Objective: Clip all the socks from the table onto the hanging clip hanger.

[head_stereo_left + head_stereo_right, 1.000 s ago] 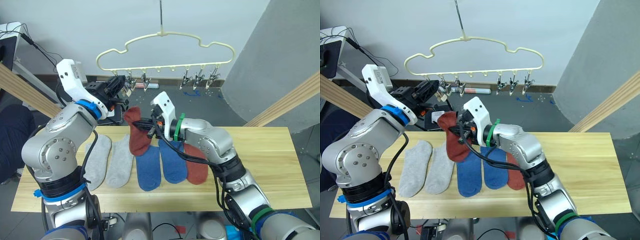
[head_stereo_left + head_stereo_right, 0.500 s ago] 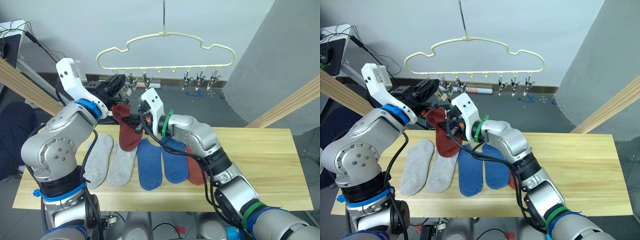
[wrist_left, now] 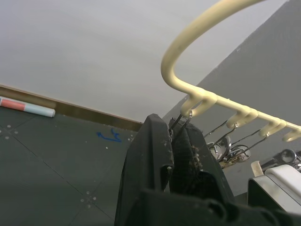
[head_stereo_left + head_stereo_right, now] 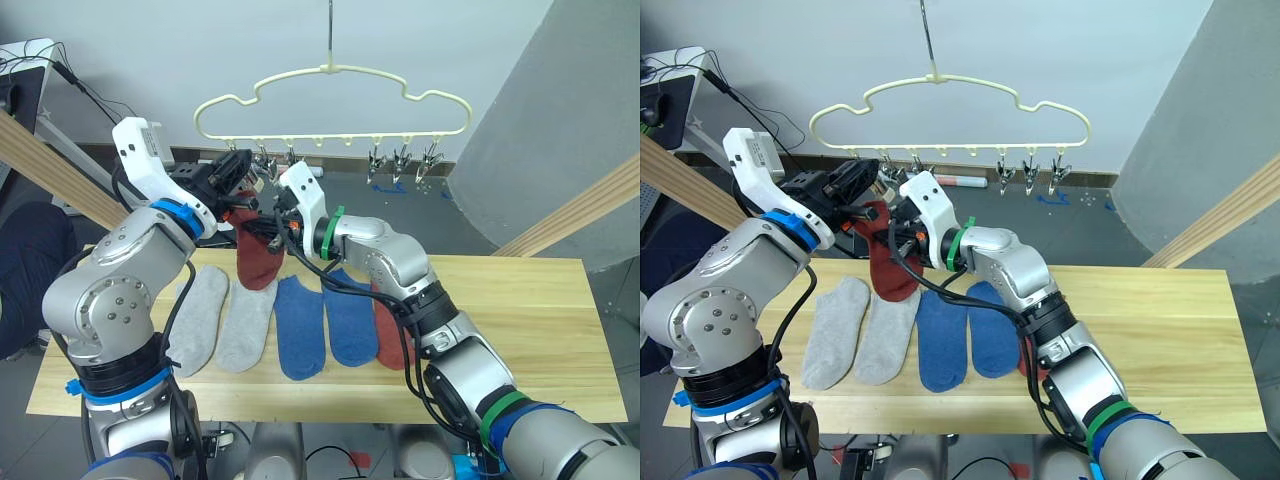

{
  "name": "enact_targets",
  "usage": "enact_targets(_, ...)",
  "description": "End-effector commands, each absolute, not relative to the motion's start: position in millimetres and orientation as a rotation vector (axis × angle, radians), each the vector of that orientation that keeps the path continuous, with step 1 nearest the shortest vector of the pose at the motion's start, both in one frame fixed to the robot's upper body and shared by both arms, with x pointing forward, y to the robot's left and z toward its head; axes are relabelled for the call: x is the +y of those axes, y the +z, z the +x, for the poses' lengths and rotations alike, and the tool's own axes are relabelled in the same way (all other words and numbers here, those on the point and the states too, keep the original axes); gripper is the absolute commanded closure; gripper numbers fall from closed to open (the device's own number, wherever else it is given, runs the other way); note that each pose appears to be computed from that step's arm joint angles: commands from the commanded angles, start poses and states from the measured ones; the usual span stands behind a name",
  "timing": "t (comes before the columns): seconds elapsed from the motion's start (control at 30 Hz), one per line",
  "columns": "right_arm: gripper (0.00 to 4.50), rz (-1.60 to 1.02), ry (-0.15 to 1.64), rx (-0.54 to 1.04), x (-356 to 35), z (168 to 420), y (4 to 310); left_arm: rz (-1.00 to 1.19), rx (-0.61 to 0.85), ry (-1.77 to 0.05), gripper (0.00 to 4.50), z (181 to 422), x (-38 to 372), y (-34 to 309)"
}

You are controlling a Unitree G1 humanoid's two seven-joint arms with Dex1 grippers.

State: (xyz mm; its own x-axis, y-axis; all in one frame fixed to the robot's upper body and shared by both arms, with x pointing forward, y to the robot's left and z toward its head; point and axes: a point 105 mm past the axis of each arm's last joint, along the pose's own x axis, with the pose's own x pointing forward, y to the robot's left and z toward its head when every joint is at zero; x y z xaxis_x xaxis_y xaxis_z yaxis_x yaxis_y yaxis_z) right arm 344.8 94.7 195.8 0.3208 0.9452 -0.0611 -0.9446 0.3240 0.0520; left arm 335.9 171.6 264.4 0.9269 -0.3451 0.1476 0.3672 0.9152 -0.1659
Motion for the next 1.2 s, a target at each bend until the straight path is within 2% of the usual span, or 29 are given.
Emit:
enact_targets(0.03, 4.45, 0.007, 1.267, 0.028, 96, 341, 210, -0.170, -0.112, -0.339, 4.47, 334, 176, 261)
enact_targets(1.17, 4.45, -0.002, 1.238, -0.002, 88, 350, 222, -0.140, -0.108, -0.336, 4.47, 335, 175, 255)
enact_targets(1.2, 4.49, -0.002, 1.239, -0.002, 88, 350, 222, -0.149, -0.107, -0.343, 4.13, 334, 175, 255)
